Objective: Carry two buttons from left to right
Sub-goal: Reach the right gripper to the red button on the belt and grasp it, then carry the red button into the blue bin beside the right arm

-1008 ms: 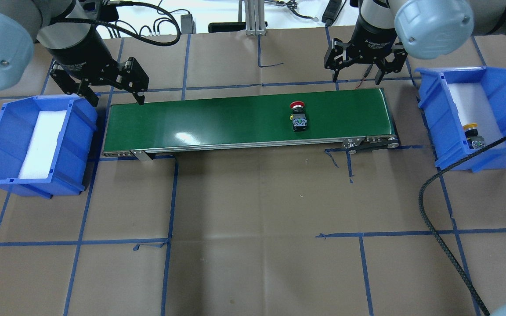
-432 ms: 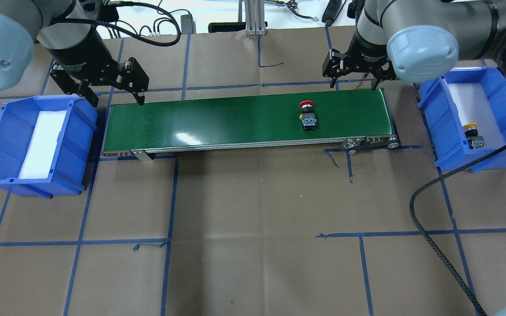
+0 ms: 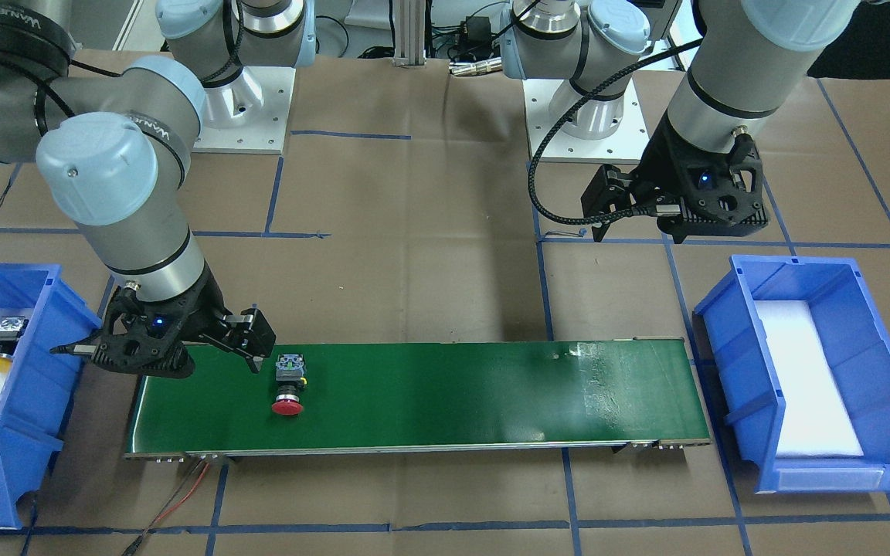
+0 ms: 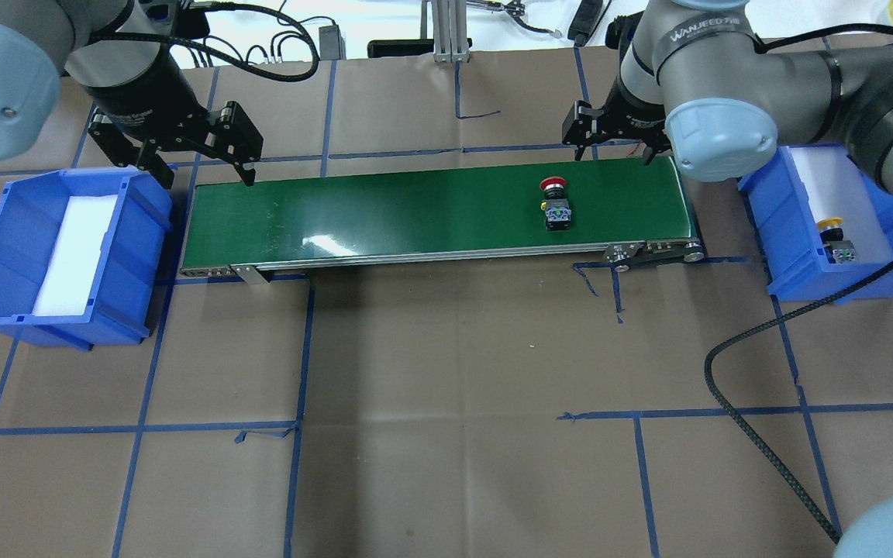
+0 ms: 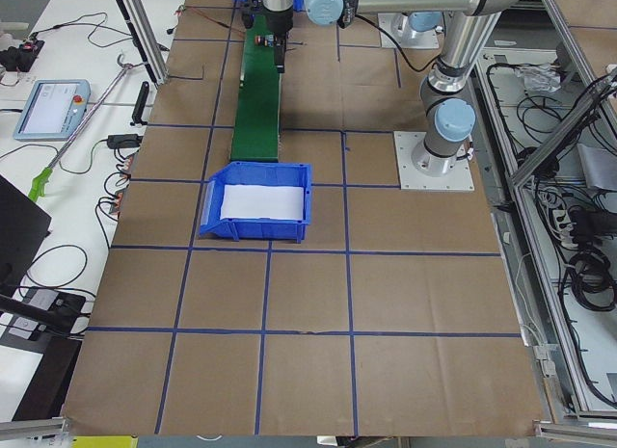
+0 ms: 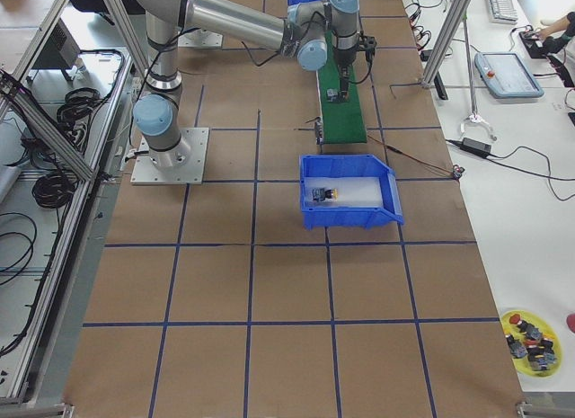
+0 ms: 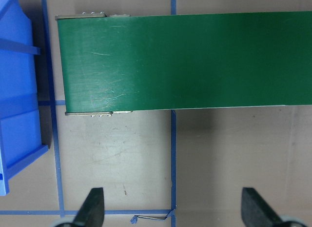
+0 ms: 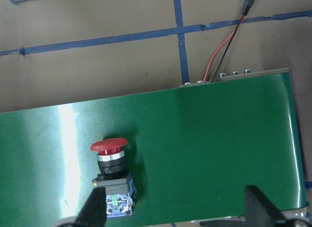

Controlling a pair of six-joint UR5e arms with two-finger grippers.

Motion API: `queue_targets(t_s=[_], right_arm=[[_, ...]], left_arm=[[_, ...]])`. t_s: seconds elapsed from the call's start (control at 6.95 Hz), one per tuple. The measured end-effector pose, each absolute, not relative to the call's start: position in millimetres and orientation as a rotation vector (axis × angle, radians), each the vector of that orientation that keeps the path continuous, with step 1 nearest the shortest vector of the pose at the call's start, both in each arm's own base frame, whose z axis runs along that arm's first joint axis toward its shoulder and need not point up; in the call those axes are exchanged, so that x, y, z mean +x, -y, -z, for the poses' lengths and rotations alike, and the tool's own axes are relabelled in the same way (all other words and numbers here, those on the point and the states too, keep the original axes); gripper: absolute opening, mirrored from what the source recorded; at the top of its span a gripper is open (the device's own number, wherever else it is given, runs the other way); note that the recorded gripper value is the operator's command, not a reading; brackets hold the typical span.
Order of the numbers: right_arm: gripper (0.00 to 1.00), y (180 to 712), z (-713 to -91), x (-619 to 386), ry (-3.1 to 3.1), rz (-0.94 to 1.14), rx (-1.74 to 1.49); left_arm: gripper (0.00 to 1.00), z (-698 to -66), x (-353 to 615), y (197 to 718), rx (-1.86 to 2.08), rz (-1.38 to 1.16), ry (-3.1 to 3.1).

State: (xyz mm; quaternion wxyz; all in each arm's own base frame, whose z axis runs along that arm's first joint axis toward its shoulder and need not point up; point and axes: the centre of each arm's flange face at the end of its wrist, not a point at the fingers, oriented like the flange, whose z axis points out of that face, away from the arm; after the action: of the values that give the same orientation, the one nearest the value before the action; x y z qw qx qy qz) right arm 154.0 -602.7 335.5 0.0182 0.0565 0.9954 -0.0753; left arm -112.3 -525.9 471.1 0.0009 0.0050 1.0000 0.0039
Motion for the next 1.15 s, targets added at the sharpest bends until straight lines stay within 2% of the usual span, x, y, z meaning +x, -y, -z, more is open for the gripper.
queue_targets(t_s=[1.01,1.15], right_arm=[[0.98,613.1,-265.0,155.7,-3.098,0.104,0.190],[0.70,610.2,-251.8,155.6,-3.100,0.066,0.191]], left_arm=[[1.00,-471.8,-112.4,525.4,0.016,-0.010,-3.140],[1.00,-471.6,-112.4,525.4,0.016,-0.009,-3.141]])
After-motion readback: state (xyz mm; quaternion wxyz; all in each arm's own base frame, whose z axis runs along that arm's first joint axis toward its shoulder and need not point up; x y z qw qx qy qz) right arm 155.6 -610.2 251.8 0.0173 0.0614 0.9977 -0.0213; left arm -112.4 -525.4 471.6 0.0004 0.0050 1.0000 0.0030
